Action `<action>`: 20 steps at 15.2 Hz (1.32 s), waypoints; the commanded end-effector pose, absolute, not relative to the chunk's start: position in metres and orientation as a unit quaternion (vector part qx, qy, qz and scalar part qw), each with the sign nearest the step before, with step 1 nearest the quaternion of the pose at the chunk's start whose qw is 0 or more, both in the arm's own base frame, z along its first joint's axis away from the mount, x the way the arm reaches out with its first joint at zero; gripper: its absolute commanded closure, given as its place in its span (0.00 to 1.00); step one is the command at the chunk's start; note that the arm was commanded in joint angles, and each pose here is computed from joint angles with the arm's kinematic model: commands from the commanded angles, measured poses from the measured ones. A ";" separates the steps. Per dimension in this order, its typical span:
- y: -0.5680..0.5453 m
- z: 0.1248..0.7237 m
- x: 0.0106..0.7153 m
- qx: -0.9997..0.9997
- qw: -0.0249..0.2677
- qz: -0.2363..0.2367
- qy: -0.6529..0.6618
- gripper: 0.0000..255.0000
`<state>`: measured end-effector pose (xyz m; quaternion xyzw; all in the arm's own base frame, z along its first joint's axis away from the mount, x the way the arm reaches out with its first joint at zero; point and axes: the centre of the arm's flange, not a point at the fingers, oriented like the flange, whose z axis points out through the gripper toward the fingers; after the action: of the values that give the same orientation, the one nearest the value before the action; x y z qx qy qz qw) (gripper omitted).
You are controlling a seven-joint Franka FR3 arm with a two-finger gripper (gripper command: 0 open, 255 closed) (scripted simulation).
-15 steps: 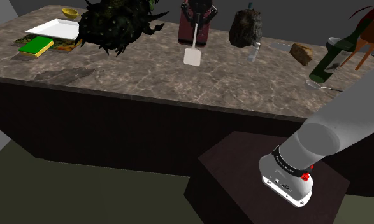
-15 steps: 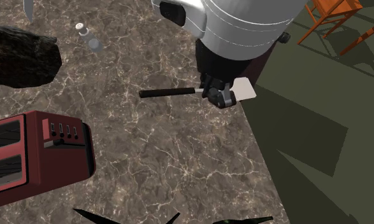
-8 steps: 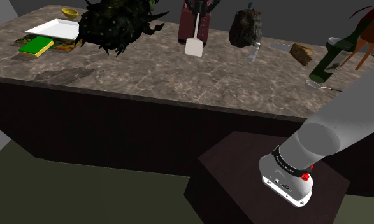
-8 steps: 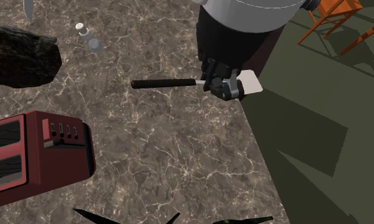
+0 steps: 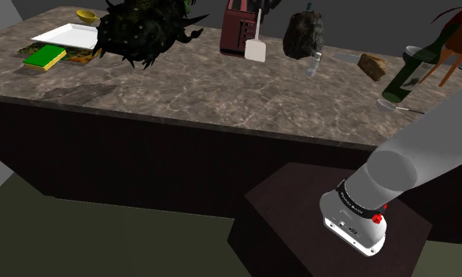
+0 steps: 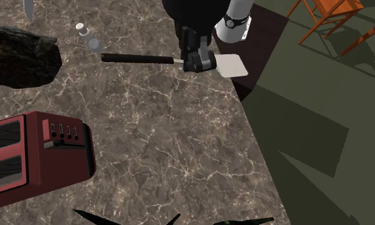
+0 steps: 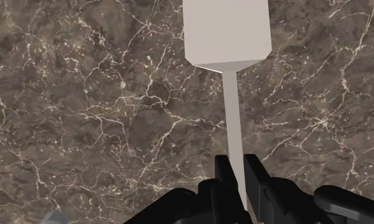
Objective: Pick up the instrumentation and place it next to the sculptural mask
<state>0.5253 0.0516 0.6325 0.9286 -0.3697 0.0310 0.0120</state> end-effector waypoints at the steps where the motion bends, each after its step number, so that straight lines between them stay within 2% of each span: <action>1: 0.024 0.632 0.521 0.929 0.012 0.031 -0.369 1.00; 20: -0.223 0.633 0.478 0.929 0.012 0.031 -0.369 1.00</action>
<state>0.4813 -0.2085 0.6320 0.9286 -0.3697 0.0309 0.0121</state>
